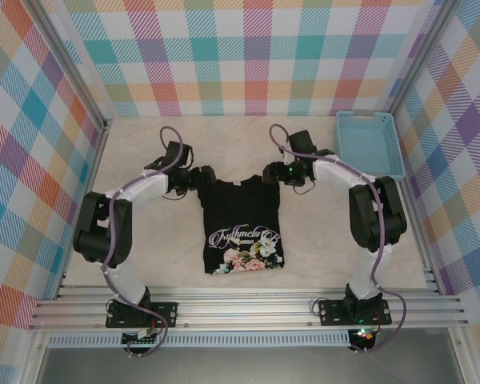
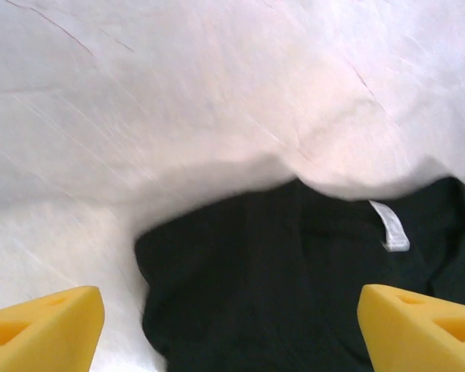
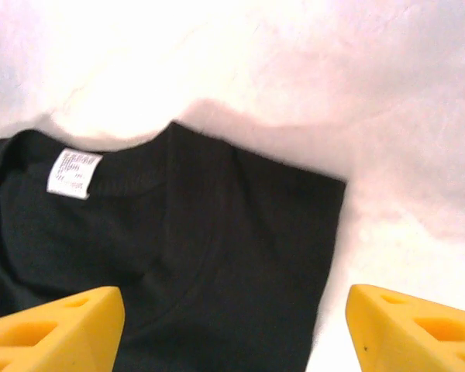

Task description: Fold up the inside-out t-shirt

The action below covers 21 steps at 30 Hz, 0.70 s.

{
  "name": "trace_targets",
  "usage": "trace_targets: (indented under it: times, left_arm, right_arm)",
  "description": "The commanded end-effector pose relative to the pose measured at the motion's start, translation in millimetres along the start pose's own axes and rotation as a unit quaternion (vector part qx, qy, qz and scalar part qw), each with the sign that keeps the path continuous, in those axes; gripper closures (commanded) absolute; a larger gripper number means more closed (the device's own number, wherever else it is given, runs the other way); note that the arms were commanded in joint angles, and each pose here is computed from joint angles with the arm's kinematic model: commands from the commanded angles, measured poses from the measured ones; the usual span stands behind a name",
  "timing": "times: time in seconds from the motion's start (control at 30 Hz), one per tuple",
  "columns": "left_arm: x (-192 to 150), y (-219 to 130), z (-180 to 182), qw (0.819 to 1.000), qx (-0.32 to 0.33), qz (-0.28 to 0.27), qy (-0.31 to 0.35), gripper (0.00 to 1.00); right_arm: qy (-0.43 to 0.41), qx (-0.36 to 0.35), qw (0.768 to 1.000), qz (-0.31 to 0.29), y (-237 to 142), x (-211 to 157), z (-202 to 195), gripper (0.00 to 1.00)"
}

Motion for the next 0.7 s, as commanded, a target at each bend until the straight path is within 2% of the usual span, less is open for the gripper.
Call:
trace_targets:
  times: [0.0,0.2,0.33,0.57,0.67]
  left_arm:
    - [-2.4,25.9,4.0,0.999,-0.003,0.053,0.005,0.14]
    - [-6.1,43.5,-3.4,0.995,-0.058,0.086,0.005,0.14]
    - [-15.0,54.4,-9.3,0.991,-0.09,0.099,0.012,0.17]
    - [-33.0,63.5,-18.7,0.983,-0.136,0.126,0.012,0.35]
    - [-35.2,66.0,-19.1,0.982,-0.138,0.129,0.013,0.45]
  right_arm:
    - [-0.012,-0.016,0.999,0.026,18.4,4.2,-8.7,0.22]
    - [-0.011,0.025,0.998,0.057,45.9,7.4,-6.9,0.22]
    - [-0.011,0.049,0.996,0.078,57.7,-4.2,0.9,0.28]
    - [0.0,0.079,0.993,0.091,62.9,-19.7,11.8,0.46]
    - [0.006,0.081,0.993,0.089,63.7,-20.6,11.9,0.54]
Point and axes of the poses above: each hand's point on the last joint's axis, 136 mm out from that joint toward the fingers, its own y axis out along the fingers, its own z axis along the line the jaws close on, x = y × z, the point moved 9 cm from there along -y, back along the fingers, and after that the axes turned 3 degrees about -y, right-handed, at the moved point
